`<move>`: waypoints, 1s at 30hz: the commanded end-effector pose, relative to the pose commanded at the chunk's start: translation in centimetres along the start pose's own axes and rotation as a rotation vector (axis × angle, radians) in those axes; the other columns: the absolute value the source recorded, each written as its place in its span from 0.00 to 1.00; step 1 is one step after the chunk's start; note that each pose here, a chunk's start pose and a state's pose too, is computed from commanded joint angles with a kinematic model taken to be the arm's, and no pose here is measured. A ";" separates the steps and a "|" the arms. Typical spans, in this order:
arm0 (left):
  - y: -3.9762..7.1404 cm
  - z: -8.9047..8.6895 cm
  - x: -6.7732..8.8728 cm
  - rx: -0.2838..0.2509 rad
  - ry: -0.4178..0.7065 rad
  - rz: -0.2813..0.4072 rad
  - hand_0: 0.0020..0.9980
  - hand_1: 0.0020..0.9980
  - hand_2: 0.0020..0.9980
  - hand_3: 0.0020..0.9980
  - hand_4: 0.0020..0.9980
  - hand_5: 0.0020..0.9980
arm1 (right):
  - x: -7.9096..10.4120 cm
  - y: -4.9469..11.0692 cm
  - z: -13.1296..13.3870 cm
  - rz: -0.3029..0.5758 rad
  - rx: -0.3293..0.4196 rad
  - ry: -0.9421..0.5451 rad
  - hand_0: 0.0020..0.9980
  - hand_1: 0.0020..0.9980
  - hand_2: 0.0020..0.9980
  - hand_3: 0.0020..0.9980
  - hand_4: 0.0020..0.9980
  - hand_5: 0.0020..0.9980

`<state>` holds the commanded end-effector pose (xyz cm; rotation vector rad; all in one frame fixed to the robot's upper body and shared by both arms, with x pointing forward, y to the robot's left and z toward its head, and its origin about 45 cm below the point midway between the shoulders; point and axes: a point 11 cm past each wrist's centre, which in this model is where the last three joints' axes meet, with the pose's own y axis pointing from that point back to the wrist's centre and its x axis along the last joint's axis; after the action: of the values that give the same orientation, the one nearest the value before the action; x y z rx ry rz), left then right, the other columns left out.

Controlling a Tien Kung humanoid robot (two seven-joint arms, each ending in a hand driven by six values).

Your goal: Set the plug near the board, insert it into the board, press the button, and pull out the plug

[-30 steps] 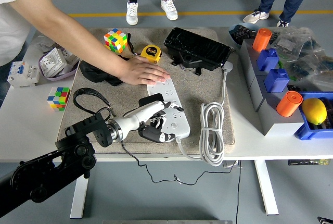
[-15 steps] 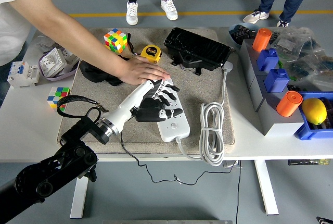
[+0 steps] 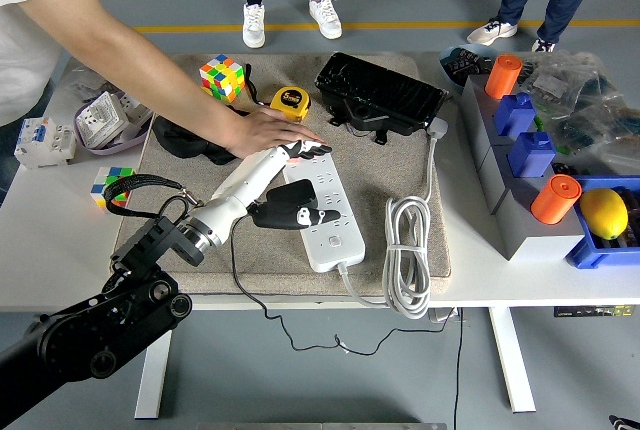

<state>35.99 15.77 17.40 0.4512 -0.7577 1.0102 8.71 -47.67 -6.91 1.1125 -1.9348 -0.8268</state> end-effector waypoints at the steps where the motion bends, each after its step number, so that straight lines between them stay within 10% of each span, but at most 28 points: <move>1: 0.0 -0.2 0.1 0.009 -0.015 0.007 0.75 0.76 0.81 0.79 1.00 0.43 | 0.0 0.0 0.0 0.000 0.000 0.001 0.60 0.59 0.54 0.55 0.79 0.26; 30: -0.8 -4.0 -0.7 0.175 -0.191 0.008 0.59 0.63 0.67 0.71 1.00 0.37 | 0.2 0.0 0.1 0.000 0.000 0.005 0.60 0.59 0.54 0.55 0.79 0.26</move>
<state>37.87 17.56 14.21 0.7036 -0.8452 1.0555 8.60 -47.79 -6.86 1.1140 -1.9309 -0.8228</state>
